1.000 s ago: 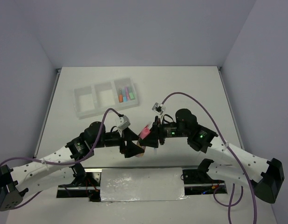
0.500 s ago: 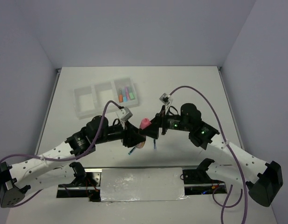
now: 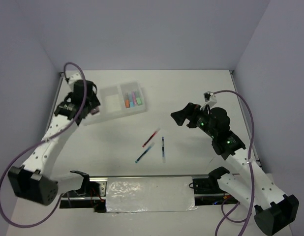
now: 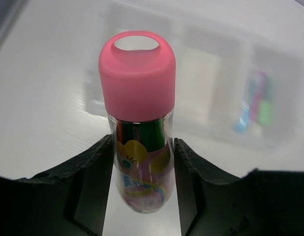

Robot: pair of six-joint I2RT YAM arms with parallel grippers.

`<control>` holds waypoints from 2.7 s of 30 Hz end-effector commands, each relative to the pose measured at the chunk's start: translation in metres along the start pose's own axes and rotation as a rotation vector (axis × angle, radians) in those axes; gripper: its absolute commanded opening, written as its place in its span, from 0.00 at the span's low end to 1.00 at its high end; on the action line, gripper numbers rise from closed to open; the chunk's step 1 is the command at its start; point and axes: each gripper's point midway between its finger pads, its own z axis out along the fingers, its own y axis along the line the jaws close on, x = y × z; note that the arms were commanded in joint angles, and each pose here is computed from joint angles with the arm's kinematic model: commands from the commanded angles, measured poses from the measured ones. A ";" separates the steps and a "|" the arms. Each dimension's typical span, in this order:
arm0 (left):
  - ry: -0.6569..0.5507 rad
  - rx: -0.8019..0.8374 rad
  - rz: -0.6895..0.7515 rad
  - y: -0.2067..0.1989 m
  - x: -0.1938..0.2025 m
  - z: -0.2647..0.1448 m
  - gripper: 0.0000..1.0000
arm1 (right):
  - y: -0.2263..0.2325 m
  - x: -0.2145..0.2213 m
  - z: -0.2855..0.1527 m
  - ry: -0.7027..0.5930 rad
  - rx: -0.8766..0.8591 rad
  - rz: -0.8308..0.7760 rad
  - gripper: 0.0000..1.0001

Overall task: Sort the stationery into containers
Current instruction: Place the stationery in the storage box, then pick up the pen from the center of the board.

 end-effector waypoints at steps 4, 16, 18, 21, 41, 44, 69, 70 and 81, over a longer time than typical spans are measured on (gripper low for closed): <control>0.086 -0.397 -0.073 0.102 -0.042 0.079 0.00 | -0.008 -0.003 -0.011 -0.032 0.038 -0.033 1.00; 0.154 -0.307 -0.015 0.088 -0.051 0.166 0.07 | -0.013 0.011 -0.014 0.028 0.027 -0.125 1.00; 0.164 -0.299 -0.017 0.086 -0.047 0.169 0.12 | -0.015 0.014 -0.012 0.039 0.028 -0.122 1.00; 0.175 -0.279 -0.026 0.085 -0.040 0.171 0.37 | -0.015 0.018 -0.005 0.057 0.020 -0.113 1.00; 0.166 -0.264 0.008 0.070 -0.063 0.101 0.99 | -0.051 0.121 0.033 0.366 0.393 -0.164 0.83; 0.102 -0.162 0.063 0.044 -0.067 0.059 0.99 | -0.060 0.150 0.035 0.429 0.423 -0.159 0.63; 0.075 0.003 0.169 0.068 0.030 -0.009 0.99 | -0.052 0.216 0.034 0.541 0.570 -0.264 0.00; 0.069 0.009 0.166 0.068 0.029 -0.010 0.99 | -0.039 0.206 0.040 0.511 0.530 -0.268 0.00; 0.021 -0.059 0.136 0.081 0.020 -0.016 0.99 | 0.117 0.138 0.207 0.422 0.068 -0.576 0.00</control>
